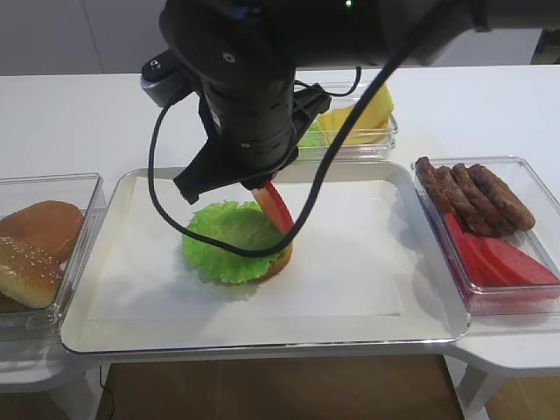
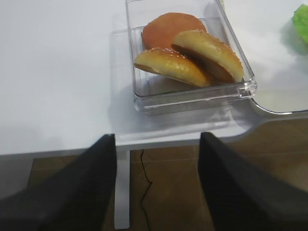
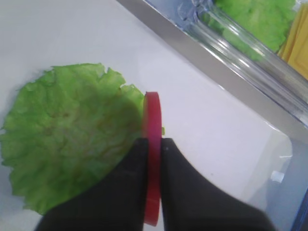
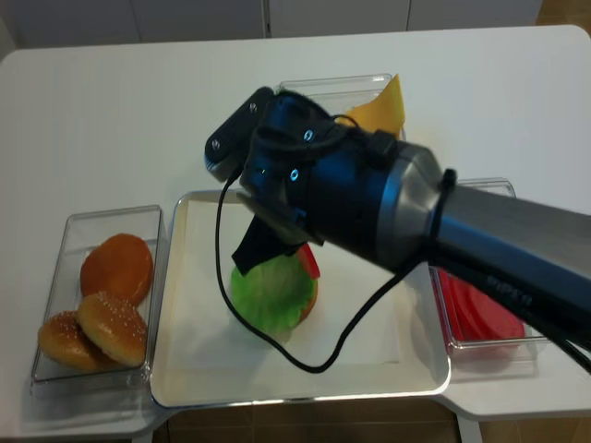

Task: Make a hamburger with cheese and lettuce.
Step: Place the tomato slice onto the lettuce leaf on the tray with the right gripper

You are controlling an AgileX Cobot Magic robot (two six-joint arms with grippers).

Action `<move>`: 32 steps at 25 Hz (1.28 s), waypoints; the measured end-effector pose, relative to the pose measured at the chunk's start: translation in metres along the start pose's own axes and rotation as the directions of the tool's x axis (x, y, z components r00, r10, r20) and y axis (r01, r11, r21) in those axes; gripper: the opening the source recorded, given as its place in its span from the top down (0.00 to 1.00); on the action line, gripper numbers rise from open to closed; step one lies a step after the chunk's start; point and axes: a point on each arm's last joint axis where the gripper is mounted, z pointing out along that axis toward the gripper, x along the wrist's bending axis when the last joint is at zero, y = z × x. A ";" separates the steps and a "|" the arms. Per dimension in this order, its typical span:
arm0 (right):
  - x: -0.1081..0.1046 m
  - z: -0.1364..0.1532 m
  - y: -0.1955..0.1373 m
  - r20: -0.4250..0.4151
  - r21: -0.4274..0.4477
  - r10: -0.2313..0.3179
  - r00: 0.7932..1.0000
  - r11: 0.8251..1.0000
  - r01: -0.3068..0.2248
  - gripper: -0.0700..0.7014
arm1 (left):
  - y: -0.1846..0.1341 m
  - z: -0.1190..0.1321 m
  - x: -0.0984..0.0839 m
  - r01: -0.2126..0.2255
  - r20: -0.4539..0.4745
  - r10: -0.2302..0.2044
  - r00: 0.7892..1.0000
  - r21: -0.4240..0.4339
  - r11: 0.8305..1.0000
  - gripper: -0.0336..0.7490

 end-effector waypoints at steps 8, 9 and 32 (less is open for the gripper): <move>0.000 0.001 0.000 0.000 -0.002 -0.002 1.000 1.000 0.002 0.83 | 0.000 0.000 0.000 0.000 0.000 0.000 1.000 0.000 1.000 0.44; 0.000 0.001 0.000 0.000 -0.002 -0.002 1.000 1.000 0.002 0.83 | 0.000 0.000 0.000 0.000 0.000 0.000 1.000 0.000 1.000 0.44; 0.003 0.001 -0.001 -0.032 0.014 0.032 0.999 0.999 -0.032 0.67 | 0.000 0.000 0.000 0.000 0.000 0.000 1.000 0.000 1.000 0.44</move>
